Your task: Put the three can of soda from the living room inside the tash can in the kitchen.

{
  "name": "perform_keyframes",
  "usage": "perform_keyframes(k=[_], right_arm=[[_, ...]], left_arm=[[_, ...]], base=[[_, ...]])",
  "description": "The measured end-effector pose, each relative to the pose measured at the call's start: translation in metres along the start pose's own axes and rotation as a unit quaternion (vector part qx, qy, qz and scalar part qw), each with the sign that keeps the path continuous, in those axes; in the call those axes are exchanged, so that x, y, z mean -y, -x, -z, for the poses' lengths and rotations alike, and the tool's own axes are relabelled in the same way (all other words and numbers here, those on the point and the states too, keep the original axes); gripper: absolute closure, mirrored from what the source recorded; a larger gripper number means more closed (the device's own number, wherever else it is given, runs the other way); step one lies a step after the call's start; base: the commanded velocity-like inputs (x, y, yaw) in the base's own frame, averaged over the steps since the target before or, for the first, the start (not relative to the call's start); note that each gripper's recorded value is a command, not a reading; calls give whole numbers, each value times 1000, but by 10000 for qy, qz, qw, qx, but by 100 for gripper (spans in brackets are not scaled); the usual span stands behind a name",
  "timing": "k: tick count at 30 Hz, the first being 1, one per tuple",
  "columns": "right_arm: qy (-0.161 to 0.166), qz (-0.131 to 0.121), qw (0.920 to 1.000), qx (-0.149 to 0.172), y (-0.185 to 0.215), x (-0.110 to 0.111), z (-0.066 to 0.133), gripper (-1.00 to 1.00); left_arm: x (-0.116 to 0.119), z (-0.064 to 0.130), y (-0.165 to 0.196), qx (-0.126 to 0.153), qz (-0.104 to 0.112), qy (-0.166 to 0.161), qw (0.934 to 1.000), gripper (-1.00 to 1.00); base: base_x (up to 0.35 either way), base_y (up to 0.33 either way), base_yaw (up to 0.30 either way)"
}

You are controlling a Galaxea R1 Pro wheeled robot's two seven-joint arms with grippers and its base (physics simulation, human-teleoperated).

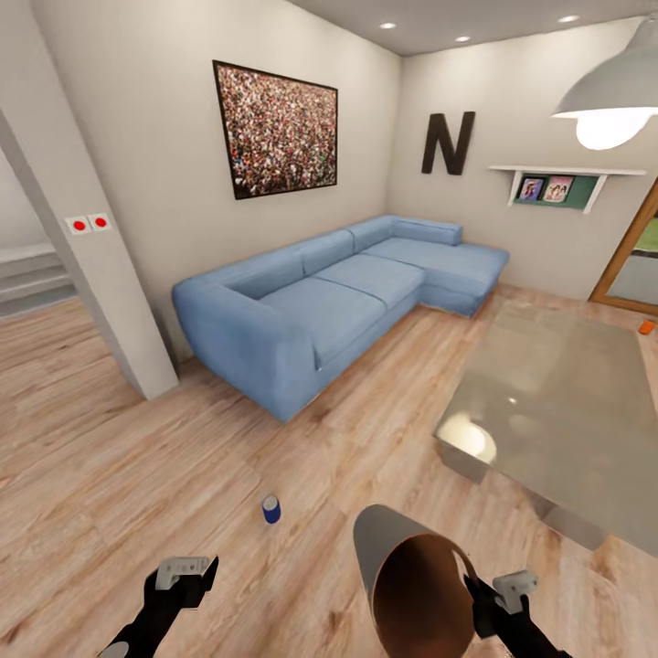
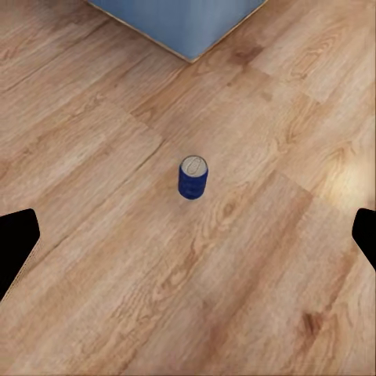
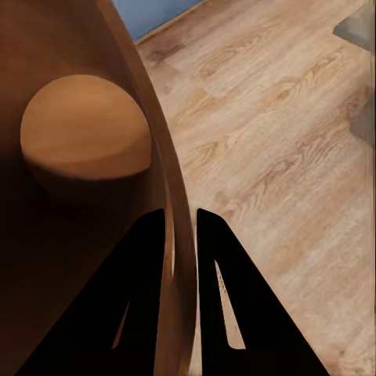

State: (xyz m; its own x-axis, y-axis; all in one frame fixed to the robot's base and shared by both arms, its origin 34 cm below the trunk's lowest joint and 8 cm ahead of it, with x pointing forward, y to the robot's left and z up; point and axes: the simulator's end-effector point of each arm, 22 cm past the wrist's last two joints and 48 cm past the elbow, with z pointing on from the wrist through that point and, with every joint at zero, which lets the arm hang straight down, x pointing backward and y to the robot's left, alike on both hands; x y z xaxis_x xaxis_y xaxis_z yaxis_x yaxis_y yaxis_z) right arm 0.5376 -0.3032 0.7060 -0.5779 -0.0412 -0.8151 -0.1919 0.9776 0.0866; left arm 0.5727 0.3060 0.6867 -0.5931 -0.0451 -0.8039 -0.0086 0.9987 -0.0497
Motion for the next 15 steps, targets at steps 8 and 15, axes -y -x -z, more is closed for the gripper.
perform_keyframes(k=[8, 15], right_arm=[[-164, 58, 9993, 323, 62, 21, -3, 100], [-154, -89, 9979, 630, 128, 32, 4, 100]], left_arm=[[0, 1, -7, -72, 3, 3, 10000, -100], [-3, 4, -25, -259, 21, 39, 9997, -100]], base=[[243, 161, 0], [229, 143, 0]])
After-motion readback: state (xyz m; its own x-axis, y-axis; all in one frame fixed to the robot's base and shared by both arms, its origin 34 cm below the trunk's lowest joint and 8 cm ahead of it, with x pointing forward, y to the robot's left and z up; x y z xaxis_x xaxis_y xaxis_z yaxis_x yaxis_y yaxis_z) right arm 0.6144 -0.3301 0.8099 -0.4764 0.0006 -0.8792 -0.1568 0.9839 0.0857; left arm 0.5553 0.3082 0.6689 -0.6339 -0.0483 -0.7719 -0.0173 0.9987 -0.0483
